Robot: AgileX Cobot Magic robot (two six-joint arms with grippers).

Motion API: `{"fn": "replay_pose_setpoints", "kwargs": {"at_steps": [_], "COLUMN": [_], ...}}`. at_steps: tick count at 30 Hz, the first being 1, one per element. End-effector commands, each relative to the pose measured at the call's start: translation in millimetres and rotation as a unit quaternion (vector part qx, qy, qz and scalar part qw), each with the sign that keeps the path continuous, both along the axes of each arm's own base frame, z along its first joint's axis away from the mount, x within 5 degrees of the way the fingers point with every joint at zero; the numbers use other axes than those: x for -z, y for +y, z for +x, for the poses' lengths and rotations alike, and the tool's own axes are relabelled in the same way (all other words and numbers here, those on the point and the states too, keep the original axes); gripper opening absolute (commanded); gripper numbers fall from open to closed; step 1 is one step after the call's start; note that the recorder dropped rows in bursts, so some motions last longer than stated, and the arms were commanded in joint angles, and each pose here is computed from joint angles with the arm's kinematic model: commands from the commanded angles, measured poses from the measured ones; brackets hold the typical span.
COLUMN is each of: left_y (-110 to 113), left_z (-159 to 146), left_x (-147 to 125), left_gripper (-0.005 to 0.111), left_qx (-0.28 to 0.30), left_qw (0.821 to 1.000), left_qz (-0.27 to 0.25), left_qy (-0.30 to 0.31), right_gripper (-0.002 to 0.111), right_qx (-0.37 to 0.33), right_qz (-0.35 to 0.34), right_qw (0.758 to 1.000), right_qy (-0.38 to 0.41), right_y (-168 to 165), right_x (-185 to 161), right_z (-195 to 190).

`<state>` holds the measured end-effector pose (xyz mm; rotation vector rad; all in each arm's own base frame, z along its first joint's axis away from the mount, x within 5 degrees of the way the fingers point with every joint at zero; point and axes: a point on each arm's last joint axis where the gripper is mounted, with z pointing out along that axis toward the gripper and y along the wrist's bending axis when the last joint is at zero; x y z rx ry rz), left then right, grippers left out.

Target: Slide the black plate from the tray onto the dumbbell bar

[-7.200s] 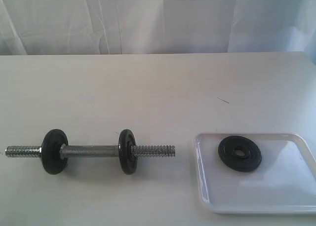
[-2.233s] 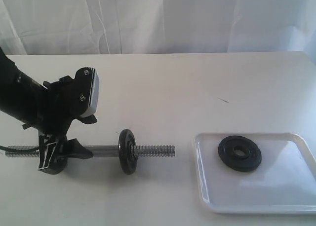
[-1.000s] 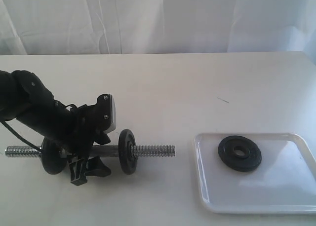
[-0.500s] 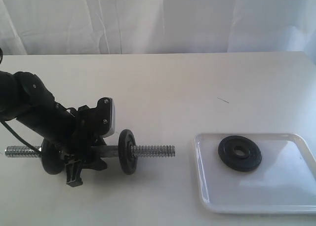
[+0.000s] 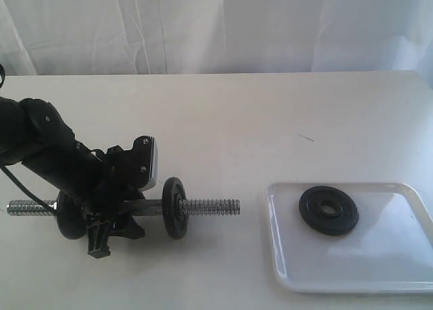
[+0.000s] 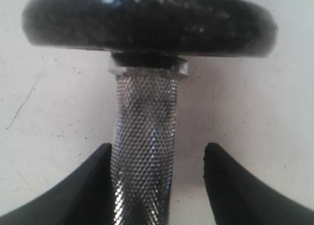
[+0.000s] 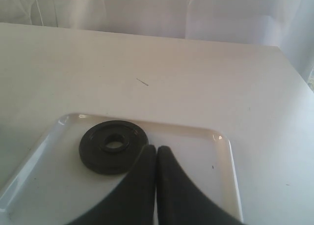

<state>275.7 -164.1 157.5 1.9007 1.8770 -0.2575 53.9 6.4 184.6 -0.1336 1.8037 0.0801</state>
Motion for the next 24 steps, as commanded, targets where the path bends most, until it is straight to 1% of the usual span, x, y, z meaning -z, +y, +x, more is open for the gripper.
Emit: {"fn": "replay_pose_setpoints", "kwargs": {"at_steps": [1,24], "left_y": [-2.1,-2.2], "left_z": [-3.3,-3.3], "left_x": [1.3,1.3], "left_gripper": [0.059,0.059], "left_qx": [0.006,0.003], "left_qw": [1.0,1.0], "left_qz": [-0.001,-0.002], "left_qy": [0.013,0.014], "right_gripper": [0.0,0.0], "right_qx": [-0.002,-0.002], "right_qz": [0.0,0.0], "right_qw": [1.0,1.0], "right_qy": [-0.006,-0.006], "right_y": [0.2,0.2], "right_x": [-0.3,-0.3], "right_z": [-0.2,-0.2]}}
